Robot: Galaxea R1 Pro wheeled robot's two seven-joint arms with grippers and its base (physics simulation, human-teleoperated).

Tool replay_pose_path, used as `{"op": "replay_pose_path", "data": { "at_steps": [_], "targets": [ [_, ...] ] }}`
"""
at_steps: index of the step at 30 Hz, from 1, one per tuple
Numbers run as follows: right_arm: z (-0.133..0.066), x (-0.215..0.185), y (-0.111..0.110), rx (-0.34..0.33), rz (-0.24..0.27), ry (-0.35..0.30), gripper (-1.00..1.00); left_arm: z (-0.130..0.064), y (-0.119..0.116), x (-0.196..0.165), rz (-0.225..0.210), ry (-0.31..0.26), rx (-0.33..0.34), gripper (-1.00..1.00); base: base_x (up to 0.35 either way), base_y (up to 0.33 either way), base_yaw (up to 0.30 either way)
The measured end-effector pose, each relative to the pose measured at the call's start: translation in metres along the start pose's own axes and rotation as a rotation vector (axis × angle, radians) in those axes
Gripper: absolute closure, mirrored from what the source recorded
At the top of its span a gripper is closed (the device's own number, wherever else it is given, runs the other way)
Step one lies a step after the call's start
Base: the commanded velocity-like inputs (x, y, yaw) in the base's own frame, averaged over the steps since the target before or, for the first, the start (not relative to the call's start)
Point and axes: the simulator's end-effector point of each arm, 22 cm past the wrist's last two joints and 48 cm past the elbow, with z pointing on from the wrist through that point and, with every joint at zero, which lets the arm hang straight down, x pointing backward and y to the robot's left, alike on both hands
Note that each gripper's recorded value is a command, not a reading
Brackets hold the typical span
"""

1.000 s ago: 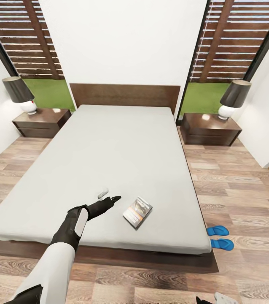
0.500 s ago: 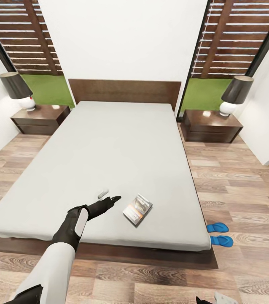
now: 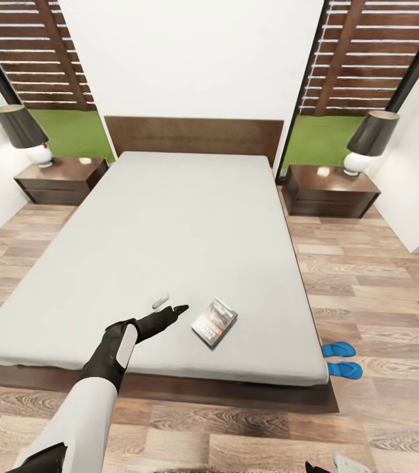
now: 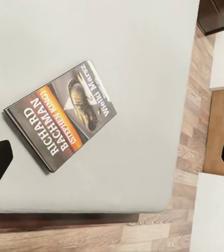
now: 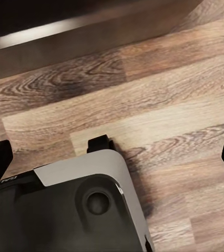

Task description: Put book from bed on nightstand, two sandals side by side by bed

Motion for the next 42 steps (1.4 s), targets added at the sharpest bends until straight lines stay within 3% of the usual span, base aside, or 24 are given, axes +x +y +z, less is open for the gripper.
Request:
{"op": "replay_pose_path", "data": {
  "at_steps": [42],
  "targets": [
    [0.006,0.029,-0.009,0.021,-0.007,0.063,-1.00,0.017,0.030,0.026,-0.034,0.047,-0.032,-1.00,0.000,0.000,0.000]
  ]
}}
